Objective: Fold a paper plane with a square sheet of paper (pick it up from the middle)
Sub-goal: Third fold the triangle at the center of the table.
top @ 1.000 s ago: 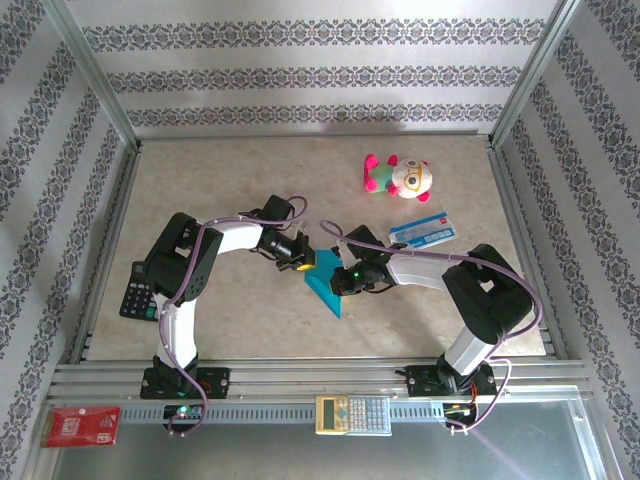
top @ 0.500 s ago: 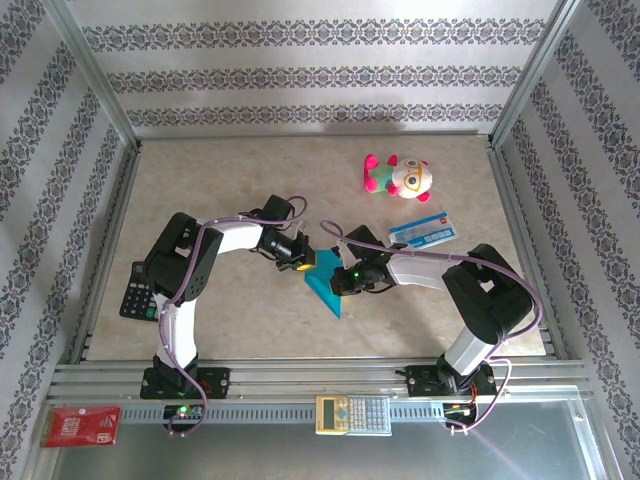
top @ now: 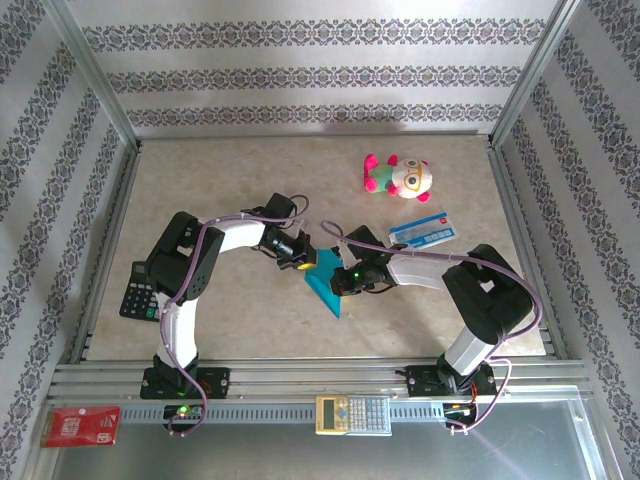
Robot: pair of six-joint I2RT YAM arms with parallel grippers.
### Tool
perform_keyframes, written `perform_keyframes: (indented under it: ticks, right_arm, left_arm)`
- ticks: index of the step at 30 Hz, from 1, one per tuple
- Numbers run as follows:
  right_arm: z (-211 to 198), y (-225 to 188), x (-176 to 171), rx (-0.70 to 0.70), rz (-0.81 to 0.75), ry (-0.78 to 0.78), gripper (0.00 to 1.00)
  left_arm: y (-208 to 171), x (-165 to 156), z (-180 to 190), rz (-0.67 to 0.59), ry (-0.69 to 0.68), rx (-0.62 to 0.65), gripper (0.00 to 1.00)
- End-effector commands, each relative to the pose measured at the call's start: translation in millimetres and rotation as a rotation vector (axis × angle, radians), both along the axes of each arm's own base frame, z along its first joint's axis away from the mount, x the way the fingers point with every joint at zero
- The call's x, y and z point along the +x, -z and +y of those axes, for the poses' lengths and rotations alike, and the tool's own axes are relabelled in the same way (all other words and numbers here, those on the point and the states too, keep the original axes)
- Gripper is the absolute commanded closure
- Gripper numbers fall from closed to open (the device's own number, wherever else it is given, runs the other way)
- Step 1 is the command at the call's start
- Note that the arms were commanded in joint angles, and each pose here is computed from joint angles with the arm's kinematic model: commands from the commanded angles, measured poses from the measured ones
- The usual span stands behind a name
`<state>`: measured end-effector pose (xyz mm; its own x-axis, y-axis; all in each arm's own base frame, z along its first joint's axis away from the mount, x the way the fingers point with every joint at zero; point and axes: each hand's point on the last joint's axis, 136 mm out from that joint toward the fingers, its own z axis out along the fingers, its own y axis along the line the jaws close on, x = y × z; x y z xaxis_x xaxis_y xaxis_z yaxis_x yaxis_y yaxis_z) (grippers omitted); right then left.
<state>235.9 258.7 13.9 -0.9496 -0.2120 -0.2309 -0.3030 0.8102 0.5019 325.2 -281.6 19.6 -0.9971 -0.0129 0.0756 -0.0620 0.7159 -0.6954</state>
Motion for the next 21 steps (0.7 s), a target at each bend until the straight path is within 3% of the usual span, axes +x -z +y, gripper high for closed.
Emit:
perform_keyframes:
  ticks: [1, 21]
  right_arm:
    - [-22.3, 29.4, -13.5, -0.116, 0.064, 0.008, 1.00]
    - [-6.5, 8.3, 1.6, -0.075, 0.034, -0.013, 1.00]
  left_arm:
    - [16.8, -6.6, 5.6, 0.030, 0.012, 0.065, 0.91]
    - [28.3, -15.4, 4.0, 0.052, 0.030, 0.077, 0.91]
